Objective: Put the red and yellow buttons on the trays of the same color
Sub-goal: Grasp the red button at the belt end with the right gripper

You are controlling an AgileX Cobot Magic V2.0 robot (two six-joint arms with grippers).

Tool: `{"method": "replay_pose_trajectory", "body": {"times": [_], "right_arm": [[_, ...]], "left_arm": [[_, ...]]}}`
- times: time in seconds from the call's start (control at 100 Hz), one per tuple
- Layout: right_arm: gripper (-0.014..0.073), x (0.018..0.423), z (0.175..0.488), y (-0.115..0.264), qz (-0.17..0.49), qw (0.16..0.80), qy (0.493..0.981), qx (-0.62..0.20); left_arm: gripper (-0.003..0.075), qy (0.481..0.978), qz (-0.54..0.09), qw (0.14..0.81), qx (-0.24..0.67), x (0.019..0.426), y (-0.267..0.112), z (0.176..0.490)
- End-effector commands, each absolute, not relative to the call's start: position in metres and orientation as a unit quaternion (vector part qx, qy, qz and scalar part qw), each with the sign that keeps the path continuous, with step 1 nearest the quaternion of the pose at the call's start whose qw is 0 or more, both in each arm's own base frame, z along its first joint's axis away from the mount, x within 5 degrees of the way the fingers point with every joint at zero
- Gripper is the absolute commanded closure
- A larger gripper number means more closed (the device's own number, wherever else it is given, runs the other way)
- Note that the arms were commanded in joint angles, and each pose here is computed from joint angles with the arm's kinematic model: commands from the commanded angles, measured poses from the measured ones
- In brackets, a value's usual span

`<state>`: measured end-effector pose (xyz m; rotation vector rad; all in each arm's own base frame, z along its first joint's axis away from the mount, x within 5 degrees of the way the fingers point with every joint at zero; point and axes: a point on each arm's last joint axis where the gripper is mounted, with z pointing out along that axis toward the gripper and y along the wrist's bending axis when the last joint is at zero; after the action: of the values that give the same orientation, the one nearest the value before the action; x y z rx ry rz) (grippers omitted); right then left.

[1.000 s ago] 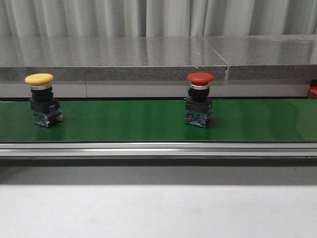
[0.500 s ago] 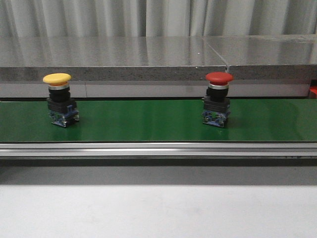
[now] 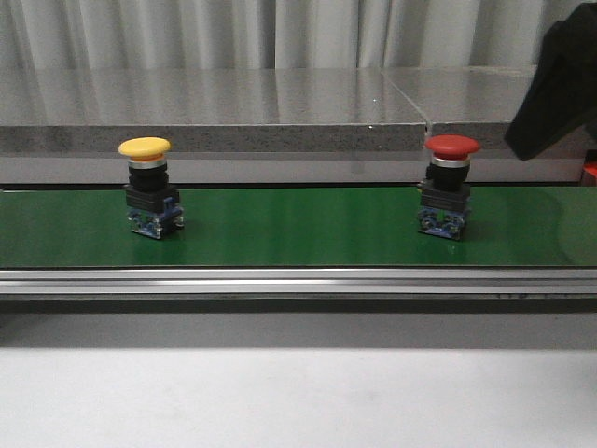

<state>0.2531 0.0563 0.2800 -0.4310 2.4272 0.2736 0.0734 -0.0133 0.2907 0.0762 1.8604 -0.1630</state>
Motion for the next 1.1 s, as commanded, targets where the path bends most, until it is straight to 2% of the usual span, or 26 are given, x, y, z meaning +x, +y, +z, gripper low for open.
{"method": "replay_pose_trajectory", "body": {"times": [0.0, 0.25, 0.32, 0.39, 0.54, 0.65, 0.85, 1.09], "right_arm": [[-0.0033, 0.270, 0.293, 0.063, 0.105, 0.362, 0.911, -0.166], [-0.0029, 0.304, 0.283, 0.071, 0.107, 0.344, 0.917, -0.169], [-0.0003, 0.312, 0.279, 0.072, 0.107, 0.341, 0.919, -0.168], [0.0085, 0.317, 0.276, 0.073, 0.106, 0.338, 0.920, -0.167], [0.0365, 0.321, 0.268, 0.074, 0.108, 0.322, 0.925, -0.169], [0.0467, 0.321, 0.270, 0.074, 0.108, 0.321, 0.925, -0.171], [0.0477, 0.330, 0.306, 0.052, 0.091, 0.337, 0.922, -0.167], [0.0477, 0.340, 0.363, -0.039, 0.039, 0.395, 0.916, -0.059]], "left_arm": [[0.0739, 0.773, -0.078, 0.629, 0.026, 0.075, -0.013, 0.306], [0.0739, 0.773, -0.078, 0.629, 0.026, 0.075, -0.013, 0.306], [0.0739, 0.773, -0.078, 0.629, 0.026, 0.075, -0.013, 0.306], [0.0739, 0.773, -0.078, 0.629, 0.026, 0.075, -0.013, 0.306], [0.0739, 0.773, -0.078, 0.629, 0.026, 0.075, -0.013, 0.306], [0.0739, 0.773, -0.078, 0.629, 0.026, 0.075, -0.013, 0.306], [0.0739, 0.773, -0.078, 0.629, 0.026, 0.075, -0.013, 0.306], [0.0739, 0.773, -0.078, 0.629, 0.026, 0.075, -0.013, 0.306]]}}
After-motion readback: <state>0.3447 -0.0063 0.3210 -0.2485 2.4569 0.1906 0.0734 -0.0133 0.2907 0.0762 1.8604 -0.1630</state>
